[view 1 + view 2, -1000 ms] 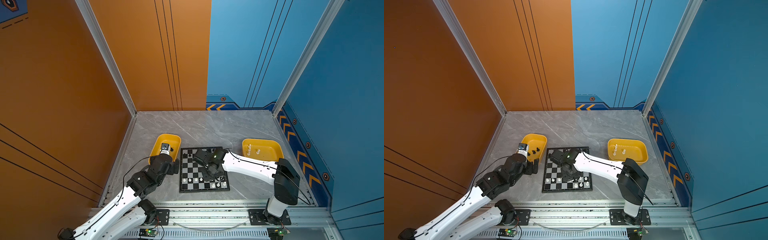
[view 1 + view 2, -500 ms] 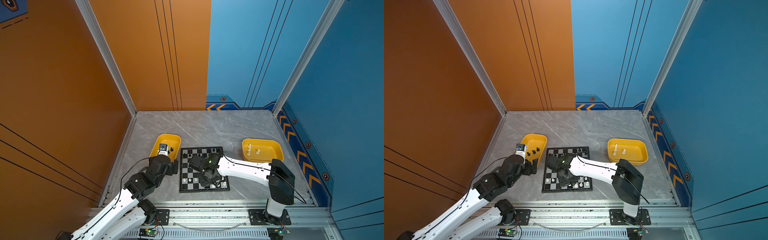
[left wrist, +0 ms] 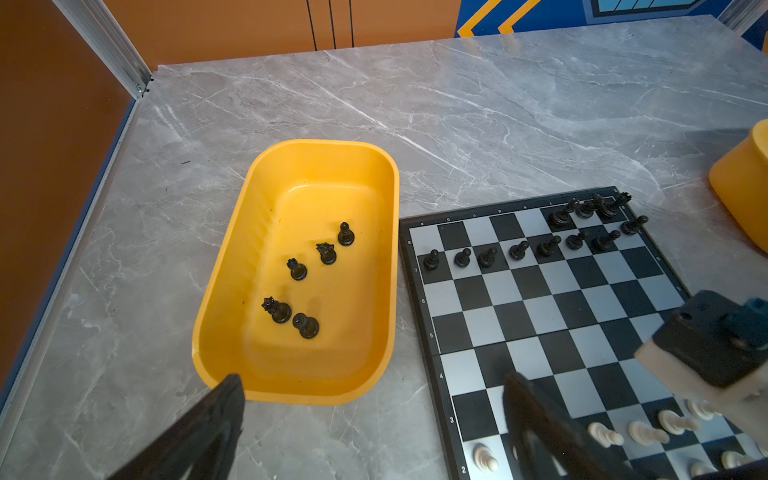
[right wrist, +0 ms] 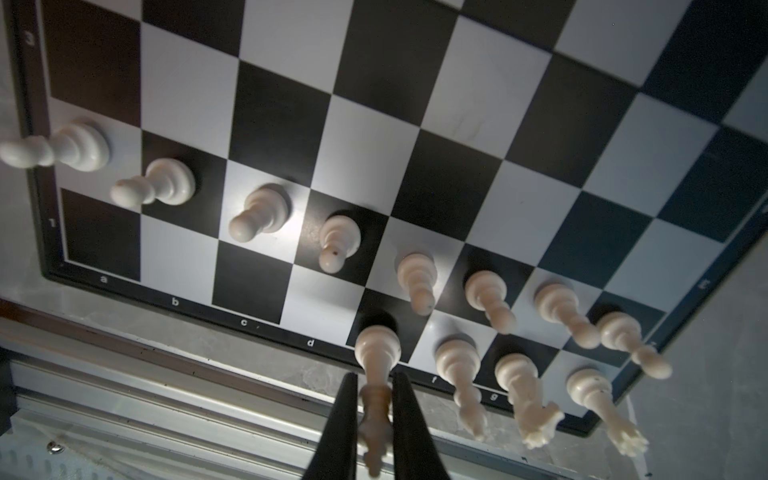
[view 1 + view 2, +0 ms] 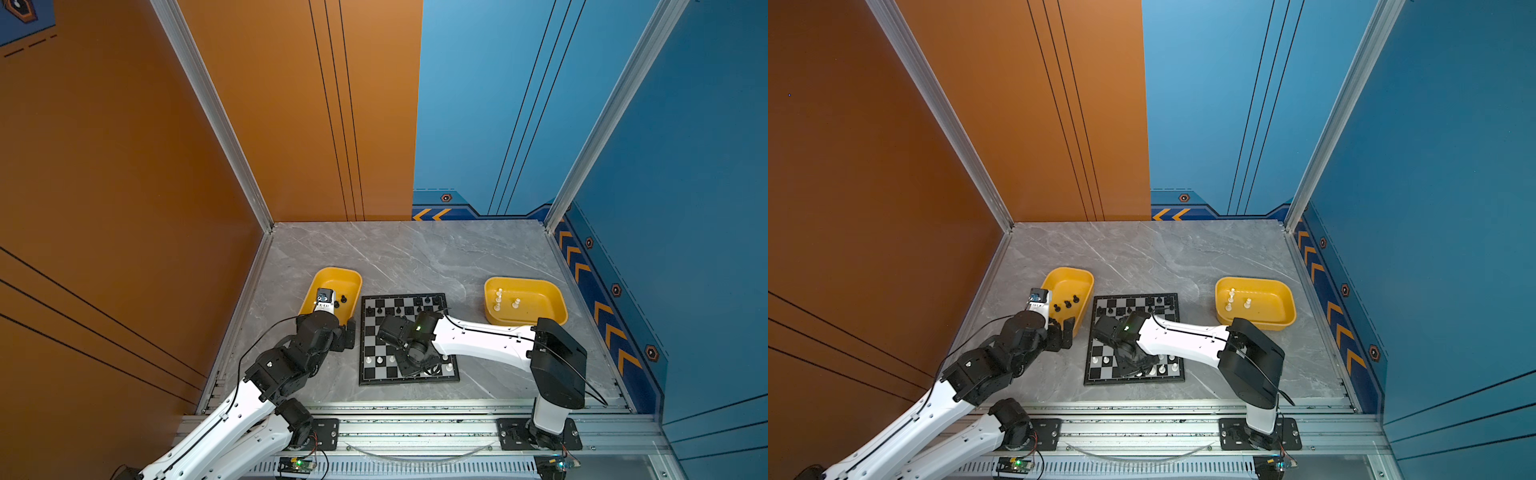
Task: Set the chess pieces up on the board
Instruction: 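Lower the white piece onto a nearest-row square and open the right gripper, then move the open right gripper back over the white-piece tray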
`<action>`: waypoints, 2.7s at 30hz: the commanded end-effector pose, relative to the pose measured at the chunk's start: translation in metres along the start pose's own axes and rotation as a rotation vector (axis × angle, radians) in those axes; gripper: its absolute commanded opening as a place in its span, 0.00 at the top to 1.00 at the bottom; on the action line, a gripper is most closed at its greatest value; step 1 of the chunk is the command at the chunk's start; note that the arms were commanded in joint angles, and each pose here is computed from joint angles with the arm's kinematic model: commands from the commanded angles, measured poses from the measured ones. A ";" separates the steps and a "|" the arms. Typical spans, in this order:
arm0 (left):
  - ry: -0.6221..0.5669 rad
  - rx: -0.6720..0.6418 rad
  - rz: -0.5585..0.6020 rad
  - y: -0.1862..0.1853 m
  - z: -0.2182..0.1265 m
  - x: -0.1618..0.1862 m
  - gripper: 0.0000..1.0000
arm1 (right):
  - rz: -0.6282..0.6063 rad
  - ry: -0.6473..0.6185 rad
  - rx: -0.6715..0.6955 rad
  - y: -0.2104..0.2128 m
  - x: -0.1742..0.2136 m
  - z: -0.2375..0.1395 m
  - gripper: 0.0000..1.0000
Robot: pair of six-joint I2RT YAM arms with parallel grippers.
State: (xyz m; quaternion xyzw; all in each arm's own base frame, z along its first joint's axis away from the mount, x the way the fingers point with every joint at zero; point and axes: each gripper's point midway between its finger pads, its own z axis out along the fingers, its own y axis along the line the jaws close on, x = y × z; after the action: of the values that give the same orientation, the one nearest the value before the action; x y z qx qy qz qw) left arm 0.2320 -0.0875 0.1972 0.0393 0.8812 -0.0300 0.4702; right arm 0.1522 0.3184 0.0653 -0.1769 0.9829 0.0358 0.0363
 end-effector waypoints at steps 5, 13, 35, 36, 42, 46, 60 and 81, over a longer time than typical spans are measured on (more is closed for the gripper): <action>0.009 -0.017 0.022 0.004 0.000 0.006 0.02 | 0.017 0.007 0.028 -0.004 0.001 0.010 0.83; 0.002 -0.019 0.019 0.004 0.000 0.005 0.02 | 0.026 -0.007 0.048 -0.011 -0.002 0.010 0.83; 0.001 -0.022 0.016 0.005 0.001 0.004 0.02 | 0.035 -0.014 0.053 -0.016 -0.005 0.004 0.70; -0.001 -0.021 0.014 0.005 0.001 0.004 0.02 | 0.034 -0.020 0.050 -0.016 -0.006 0.001 0.69; -0.019 -0.012 0.017 0.002 0.001 -0.004 0.02 | 0.042 -0.076 0.043 -0.021 -0.014 -0.023 0.64; -0.041 -0.003 0.035 -0.006 0.007 -0.019 0.02 | 0.076 -0.137 0.029 -0.034 -0.032 -0.054 0.61; -0.042 0.178 0.175 -0.128 0.069 -0.111 0.02 | 0.557 -0.257 0.158 -0.265 -0.075 -0.115 0.57; 0.028 0.361 0.273 -0.236 0.133 -0.148 0.02 | 0.839 -0.118 0.189 -0.404 -0.083 -0.035 0.63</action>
State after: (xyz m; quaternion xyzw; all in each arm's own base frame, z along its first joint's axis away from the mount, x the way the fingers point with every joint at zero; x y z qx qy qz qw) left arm 0.3987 -0.3363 0.2471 0.2295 0.8546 -0.1115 0.4524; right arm 0.3584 -0.0282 0.0852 0.2462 0.9647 -0.0395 0.0844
